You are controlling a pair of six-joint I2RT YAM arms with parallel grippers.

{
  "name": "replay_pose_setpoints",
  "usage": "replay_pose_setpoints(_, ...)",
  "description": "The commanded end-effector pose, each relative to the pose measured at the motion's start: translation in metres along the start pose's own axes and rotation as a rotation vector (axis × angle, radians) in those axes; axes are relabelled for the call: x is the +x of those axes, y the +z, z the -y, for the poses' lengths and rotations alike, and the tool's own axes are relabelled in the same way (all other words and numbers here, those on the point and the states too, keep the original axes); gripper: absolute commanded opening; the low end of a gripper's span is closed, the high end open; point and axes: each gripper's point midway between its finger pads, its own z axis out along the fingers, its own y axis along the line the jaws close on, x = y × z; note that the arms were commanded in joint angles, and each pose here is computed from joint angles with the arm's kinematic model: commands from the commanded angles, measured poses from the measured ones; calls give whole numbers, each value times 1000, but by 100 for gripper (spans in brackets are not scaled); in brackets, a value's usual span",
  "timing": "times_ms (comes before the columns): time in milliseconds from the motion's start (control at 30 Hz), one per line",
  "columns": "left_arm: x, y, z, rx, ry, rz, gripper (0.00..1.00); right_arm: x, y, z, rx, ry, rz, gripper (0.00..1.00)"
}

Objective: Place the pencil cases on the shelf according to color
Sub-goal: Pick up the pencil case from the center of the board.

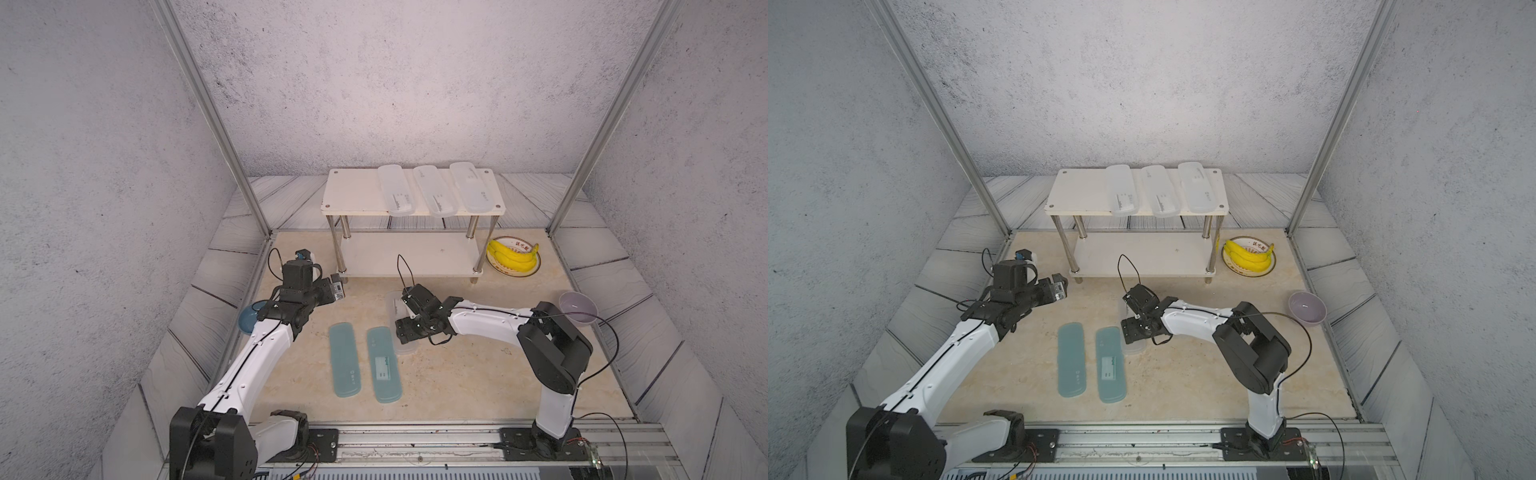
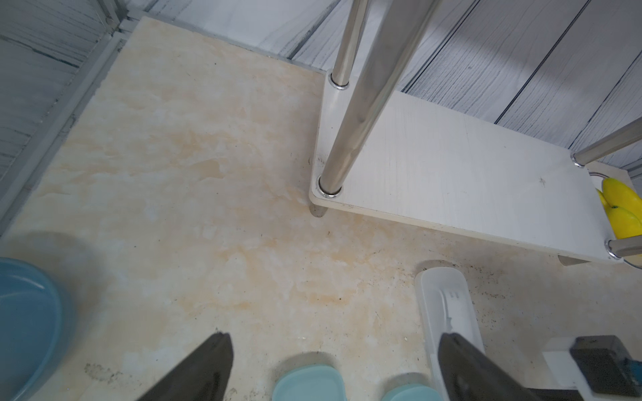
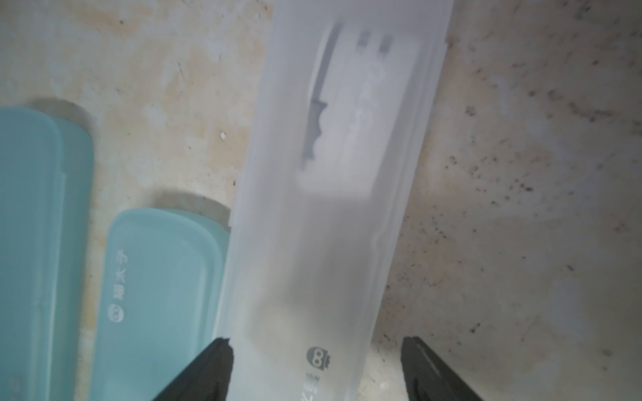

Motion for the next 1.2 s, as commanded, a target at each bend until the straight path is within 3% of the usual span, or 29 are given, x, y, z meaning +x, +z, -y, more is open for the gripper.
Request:
replay_pose_setpoints(0, -2, 2, -3, -17, -6, 5, 99, 5, 8, 1, 21, 0, -35, 82)
replay_pose_setpoints(200, -10, 3, 13, 61, -40, -5, 99, 16, 15, 6, 35, 13, -62, 81)
replay_pose_setpoints(367, -9, 4, 21, 110, -44, -13, 99, 30, 8, 42, 162, 56, -67, 81)
replay_pose_setpoints(600, -2, 5, 19, 107, -52, -26, 99, 50, -9, 82, 181, 129, -61, 81)
replay_pose_setpoints(867, -2, -3, 9, 61, -44, 8, 99, 15, -43, 38, 6, 68, 52, 82)
replay_pose_setpoints(1167, 5, -5, 7, 69, -55, 5, 99, 3, -22, 11, -13, 22, 30, 82)
